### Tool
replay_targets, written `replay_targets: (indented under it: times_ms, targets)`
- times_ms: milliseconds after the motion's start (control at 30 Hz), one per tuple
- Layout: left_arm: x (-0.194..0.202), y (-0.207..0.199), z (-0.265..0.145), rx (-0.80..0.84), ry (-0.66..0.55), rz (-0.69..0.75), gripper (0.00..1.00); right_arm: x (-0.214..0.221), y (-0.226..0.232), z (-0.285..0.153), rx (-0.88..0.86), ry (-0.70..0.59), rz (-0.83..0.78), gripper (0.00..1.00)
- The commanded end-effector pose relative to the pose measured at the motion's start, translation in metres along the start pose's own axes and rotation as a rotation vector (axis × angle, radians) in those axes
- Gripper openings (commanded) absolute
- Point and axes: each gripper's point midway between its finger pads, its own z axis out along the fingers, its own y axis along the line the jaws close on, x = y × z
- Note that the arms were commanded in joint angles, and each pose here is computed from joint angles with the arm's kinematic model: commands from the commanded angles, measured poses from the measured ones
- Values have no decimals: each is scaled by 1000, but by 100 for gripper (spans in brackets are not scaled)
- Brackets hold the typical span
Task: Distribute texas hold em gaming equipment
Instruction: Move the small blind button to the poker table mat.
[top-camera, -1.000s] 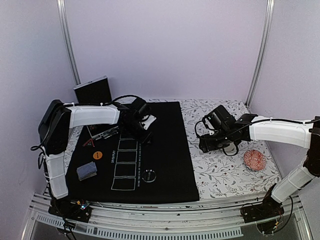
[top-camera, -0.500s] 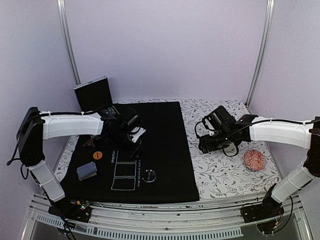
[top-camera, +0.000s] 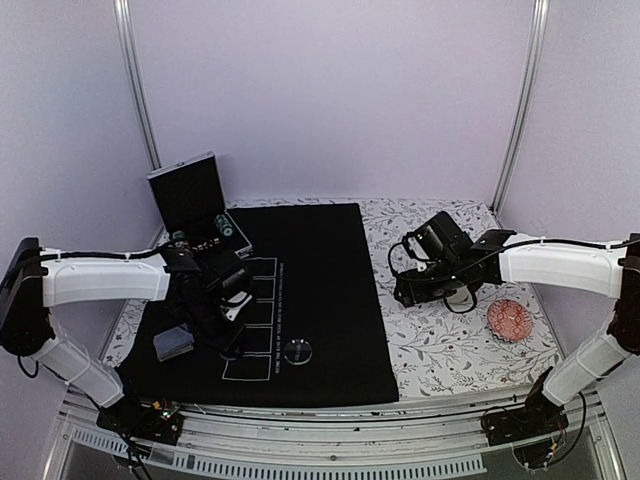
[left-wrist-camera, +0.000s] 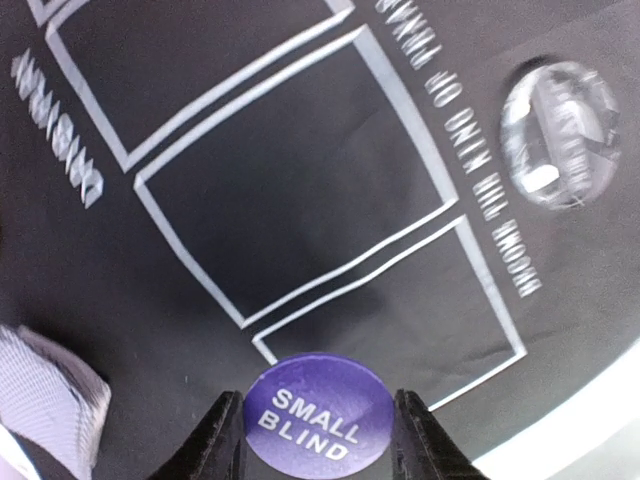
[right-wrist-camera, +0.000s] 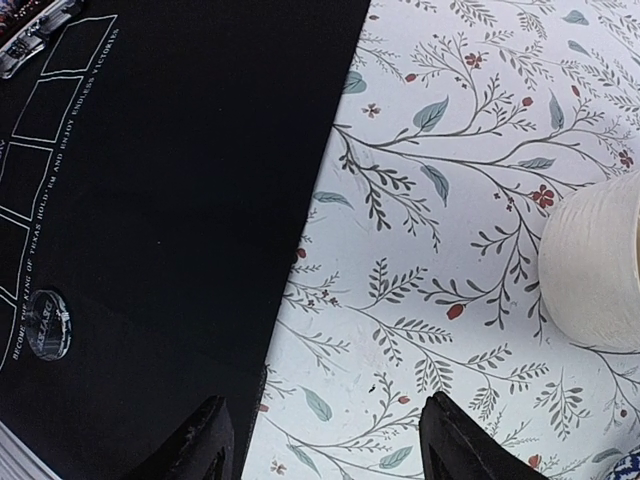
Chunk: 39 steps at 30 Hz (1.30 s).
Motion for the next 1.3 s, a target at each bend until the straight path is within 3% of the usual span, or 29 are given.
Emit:
replay_targets:
  times_ms: [0, 600, 967, 1067, 1167, 1267]
  targets:
    - [23, 14, 4, -51, 20, -108, 40, -5, 5, -3, -30, -23, 7, 66]
    - [56, 42, 24, -200, 151, -168, 46, -3, 5, -5, -43, -29, 6, 66]
    - [56, 35, 21, -161, 178, -121, 68, -2, 5, -6, -47, -33, 5, 67]
    - [41, 33, 11, -156, 141, -111, 69, -3, 6, -6, -51, -33, 4, 67]
    - [4, 29, -9, -121, 23, -122, 71, -3, 7, -6, -53, -31, 5, 67]
    - [-31, 56, -24, -125, -97, -205, 74, -2, 6, -7, -54, -31, 7, 67]
